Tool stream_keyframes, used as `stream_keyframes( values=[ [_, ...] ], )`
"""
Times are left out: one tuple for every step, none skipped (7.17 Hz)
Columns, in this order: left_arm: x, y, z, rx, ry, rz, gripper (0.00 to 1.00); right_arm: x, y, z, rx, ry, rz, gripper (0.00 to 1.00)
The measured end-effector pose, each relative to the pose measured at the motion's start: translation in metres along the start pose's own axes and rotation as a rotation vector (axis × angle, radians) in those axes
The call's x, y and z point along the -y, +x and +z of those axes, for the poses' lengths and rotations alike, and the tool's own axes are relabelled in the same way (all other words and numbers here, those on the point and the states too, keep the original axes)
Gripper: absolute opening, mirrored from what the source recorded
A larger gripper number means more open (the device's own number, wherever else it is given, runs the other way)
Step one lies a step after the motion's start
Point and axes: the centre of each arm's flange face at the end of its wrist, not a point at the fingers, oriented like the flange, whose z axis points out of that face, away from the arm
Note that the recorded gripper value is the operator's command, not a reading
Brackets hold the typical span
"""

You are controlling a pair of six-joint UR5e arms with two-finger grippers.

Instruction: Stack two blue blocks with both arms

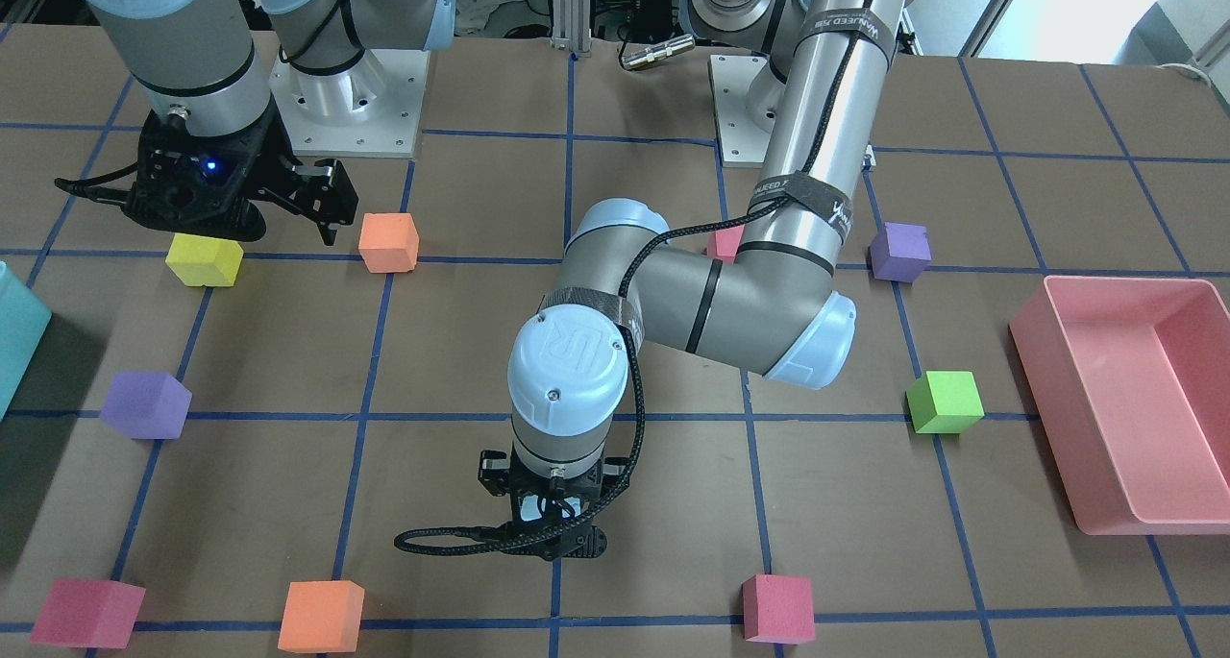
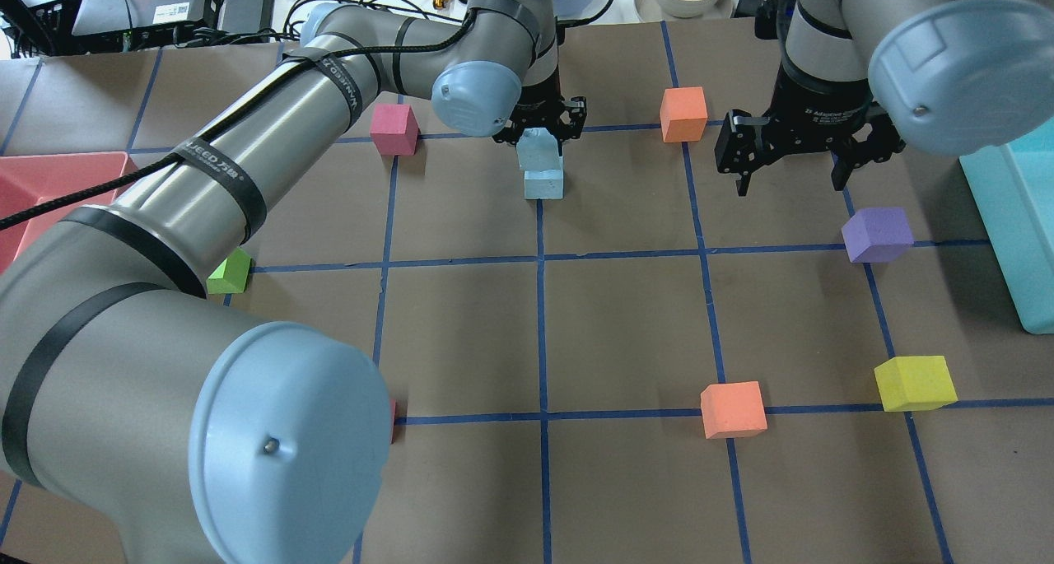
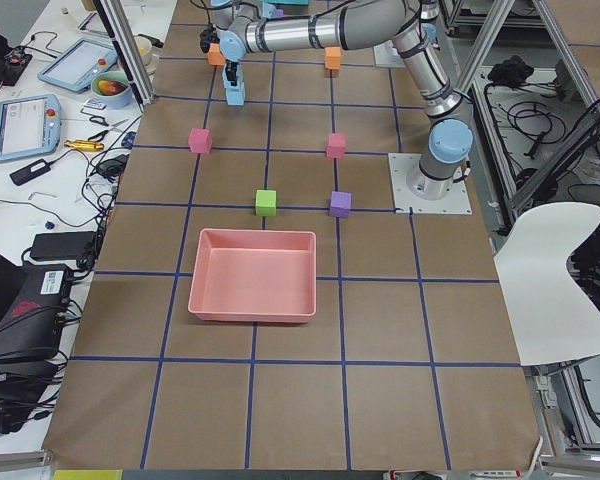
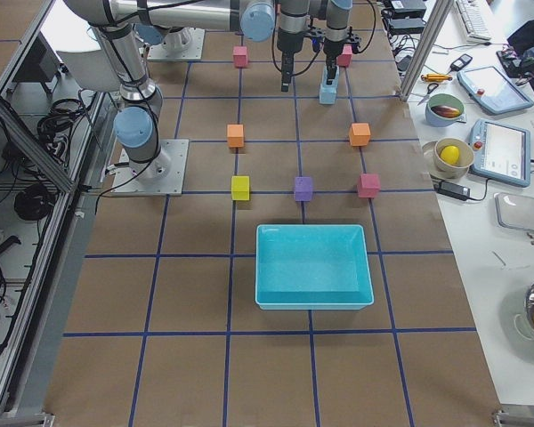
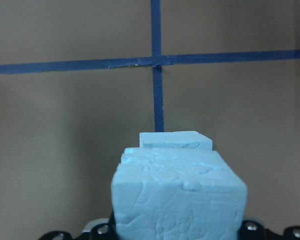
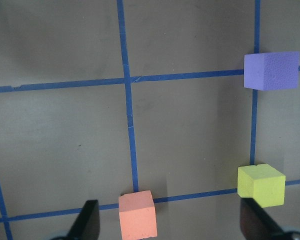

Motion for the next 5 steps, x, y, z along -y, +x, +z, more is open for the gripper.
stream_keyframes(
  values=[
    [-0.001, 0.002, 0.002, 0.002, -0.001, 0.0, 0.0, -0.002, -0.004, 0.001, 0.038, -0.013, -0.002, 1.0],
    [-0.001, 0.003, 0.003, 0.004, -0.003, 0.002, 0.0, -0.003, -0.006, 0.001, 0.063, -0.017, 0.001, 1.0],
    [-0.001, 0.003, 0.006, 0.006, -0.005, 0.003, 0.0, -0.003, -0.006, 0.001, 0.073, -0.018, 0.004, 1.0],
    [-0.001, 0.003, 0.009, 0.008, -0.009, 0.001, 0.0, -0.005, -0.005, -0.001, 0.077, -0.017, 0.008, 1.0],
    [0.0, 0.003, 0.012, 0.01, -0.012, -0.001, 0.0, -0.006, -0.004, -0.003, 0.078, -0.015, 0.009, 1.0]
  ],
)
